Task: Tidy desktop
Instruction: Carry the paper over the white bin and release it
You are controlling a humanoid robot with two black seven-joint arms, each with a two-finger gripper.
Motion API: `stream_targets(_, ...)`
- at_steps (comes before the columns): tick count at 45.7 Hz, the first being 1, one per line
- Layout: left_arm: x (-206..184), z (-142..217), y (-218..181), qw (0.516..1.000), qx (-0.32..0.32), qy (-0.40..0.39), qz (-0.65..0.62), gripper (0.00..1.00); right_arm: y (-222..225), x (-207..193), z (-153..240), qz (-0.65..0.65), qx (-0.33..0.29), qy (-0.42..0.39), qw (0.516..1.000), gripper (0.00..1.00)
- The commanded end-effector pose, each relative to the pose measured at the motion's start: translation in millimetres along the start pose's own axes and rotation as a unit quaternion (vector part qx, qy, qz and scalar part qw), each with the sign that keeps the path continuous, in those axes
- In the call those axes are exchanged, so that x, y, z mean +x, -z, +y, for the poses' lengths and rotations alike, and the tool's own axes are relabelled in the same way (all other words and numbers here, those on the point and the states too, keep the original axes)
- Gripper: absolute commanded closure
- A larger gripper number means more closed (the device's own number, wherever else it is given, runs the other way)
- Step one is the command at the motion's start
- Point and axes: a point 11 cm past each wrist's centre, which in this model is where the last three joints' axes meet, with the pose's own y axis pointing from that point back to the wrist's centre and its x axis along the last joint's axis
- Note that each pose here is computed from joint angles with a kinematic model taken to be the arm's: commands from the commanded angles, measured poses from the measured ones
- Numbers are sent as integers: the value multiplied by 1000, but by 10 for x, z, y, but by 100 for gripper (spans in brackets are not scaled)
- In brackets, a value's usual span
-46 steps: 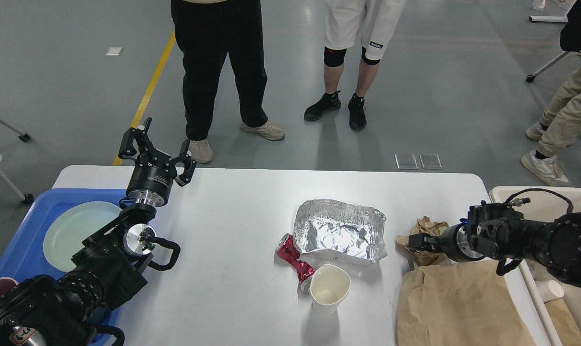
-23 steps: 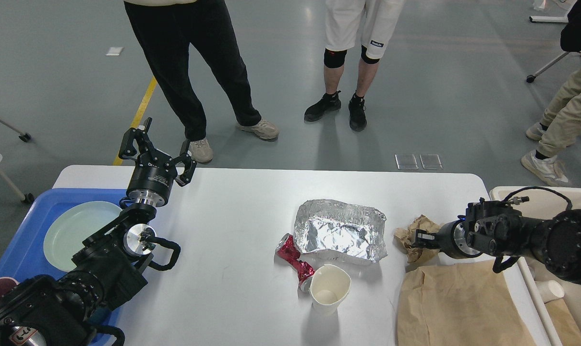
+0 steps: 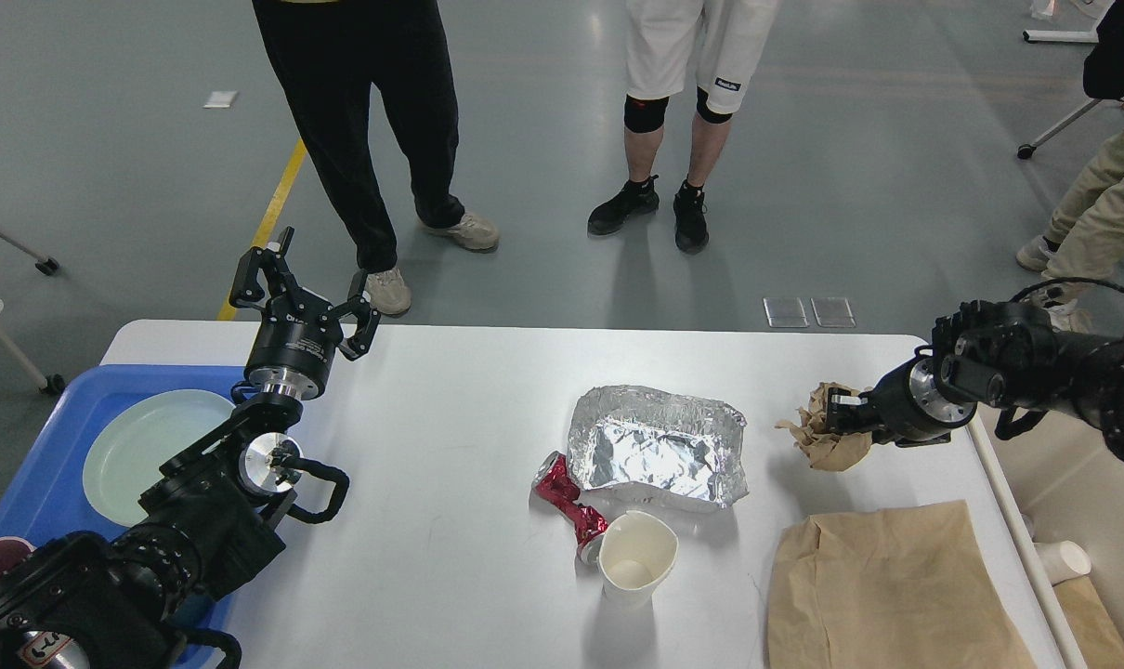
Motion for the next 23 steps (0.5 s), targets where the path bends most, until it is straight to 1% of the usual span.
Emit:
stream_targets(1,-1,0,1,1000,0,0,0,3,79,161,277,-8,7,24,1000,100)
stream_targets(6,-1,0,1,1000,0,0,0,3,26,299,524,-13,-1,32,999,100)
stream_targets(11,-1,0,1,1000,0,0,0,3,-154,473,769,-14,-28,7,999,100)
stream_targets(16,-1,0,1,1000,0,0,0,3,-592,578,959,-28,-69,-32,997,100)
stream_targets(23,-1,0,1,1000,0,0,0,3,-1138,698,1149,-37,-113,-123,985,100)
